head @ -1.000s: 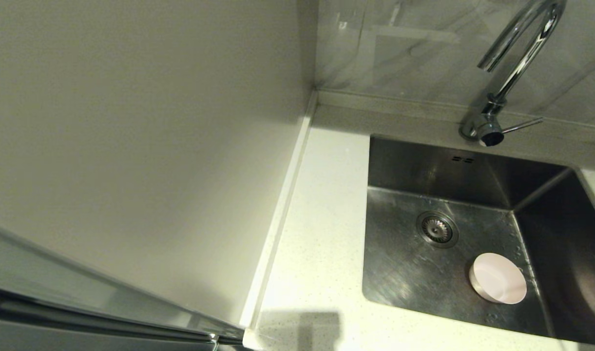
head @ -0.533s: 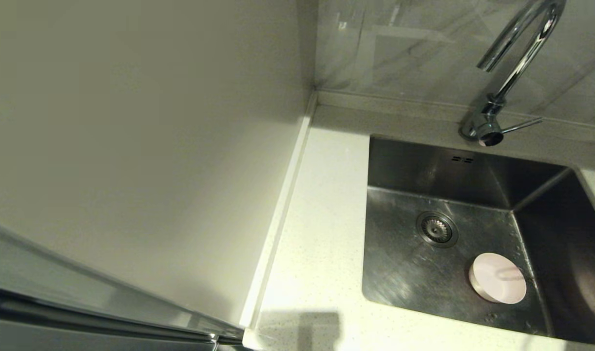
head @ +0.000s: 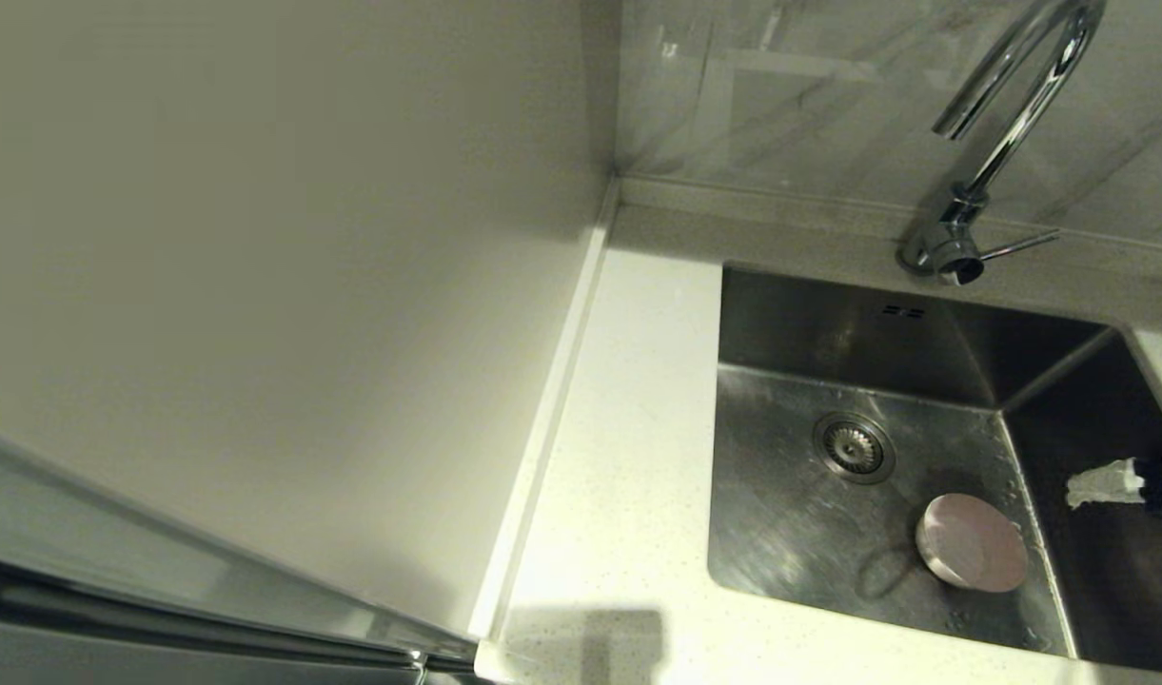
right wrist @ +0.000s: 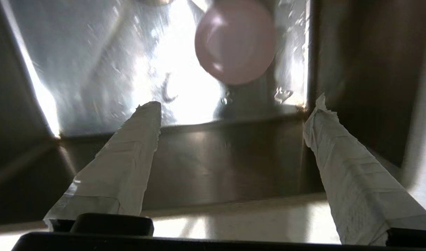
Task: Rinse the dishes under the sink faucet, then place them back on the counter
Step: Put a bowl back to the table from the sink
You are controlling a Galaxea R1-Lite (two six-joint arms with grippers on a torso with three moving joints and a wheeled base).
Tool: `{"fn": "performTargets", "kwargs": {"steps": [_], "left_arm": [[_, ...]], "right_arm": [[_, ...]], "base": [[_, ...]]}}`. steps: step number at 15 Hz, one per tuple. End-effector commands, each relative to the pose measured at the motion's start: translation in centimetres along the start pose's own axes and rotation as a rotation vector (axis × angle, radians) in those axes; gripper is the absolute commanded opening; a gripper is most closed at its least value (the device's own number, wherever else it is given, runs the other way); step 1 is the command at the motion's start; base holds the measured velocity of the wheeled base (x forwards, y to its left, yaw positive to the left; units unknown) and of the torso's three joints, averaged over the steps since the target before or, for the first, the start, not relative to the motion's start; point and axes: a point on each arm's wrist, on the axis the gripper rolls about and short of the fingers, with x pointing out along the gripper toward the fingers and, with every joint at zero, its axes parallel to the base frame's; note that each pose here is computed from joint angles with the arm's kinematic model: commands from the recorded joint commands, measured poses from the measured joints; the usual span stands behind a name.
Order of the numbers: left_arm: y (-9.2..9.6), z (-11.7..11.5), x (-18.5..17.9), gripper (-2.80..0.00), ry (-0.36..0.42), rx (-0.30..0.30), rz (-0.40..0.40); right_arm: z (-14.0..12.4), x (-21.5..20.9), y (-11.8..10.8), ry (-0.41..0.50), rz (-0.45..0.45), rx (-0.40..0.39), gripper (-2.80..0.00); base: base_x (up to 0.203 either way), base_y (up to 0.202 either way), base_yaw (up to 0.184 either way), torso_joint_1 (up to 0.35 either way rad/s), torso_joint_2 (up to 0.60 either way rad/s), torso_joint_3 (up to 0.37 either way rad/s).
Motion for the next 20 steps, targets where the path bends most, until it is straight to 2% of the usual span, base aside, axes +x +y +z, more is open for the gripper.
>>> {"fn": "performTargets", "kwargs": {"steps": [1, 2, 4, 6, 9, 12, 15, 18, 20], "left_arm": [[0.0, 0.0, 0.0, -2.8, -0.003, -0.001, 0.001], [0.0, 0.0, 0.0, -2.8, -0.005, -0.001, 0.001], [0.0, 0.0, 0.0, -2.8, -0.004, -0.001, 0.001], [0.0, 0.0, 0.0, -2.8, -0.003, -0.001, 0.001], [0.0, 0.0, 0.0, -2.8, -0.003, -0.001, 0.001], [0.0, 0.0, 0.0, -2.8, -0.003, 0.001, 0.0], [0.0, 0.0, 0.0, -2.8, -0.003, -0.001, 0.001], [0.0, 0.0, 0.0, -2.8, -0.003, -0.001, 0.001], [0.0, 0.0, 0.0, -2.8, -0.005, 0.0, 0.001]], "right_arm": [[0.0, 4.4, 0.5, 0.105, -0.008, -0.017, 0.0], [-0.1, 6.0, 0.5, 0.113, -0.021, -0.017, 0.0], [0.1, 8.4, 0.4, 0.06, -0.066, -0.025, 0.0], [0.4, 10.5, 0.4, 0.068, -0.127, -0.042, 0.0], [0.6, 14.5, 1.4, 0.109, -0.279, -0.018, 0.0], [0.1, 15.9, 4.1, 0.169, -0.27, -0.042, 0.0], [0.0, 17.3, 7.3, 0.178, -0.224, -0.079, 0.0], [0.6, 19.7, 8.1, 0.199, -0.228, -0.071, 0.0], [0.7, 21.3, 7.9, 0.223, -0.249, -0.044, 0.0]], "base": [[0.0, 0.0, 0.0, 0.0, 0.0, 0.0], [0.0, 0.0, 0.0, 0.0, 0.0, 0.0], [0.0, 0.0, 0.0, 0.0, 0.0, 0.0], [0.0, 0.0, 0.0, 0.0, 0.0, 0.0], [0.0, 0.0, 0.0, 0.0, 0.0, 0.0], [0.0, 0.0, 0.0, 0.0, 0.0, 0.0], [0.0, 0.0, 0.0, 0.0, 0.0, 0.0], [0.0, 0.0, 0.0, 0.0, 0.0, 0.0], [0.0, 0.0, 0.0, 0.0, 0.0, 0.0]]}}
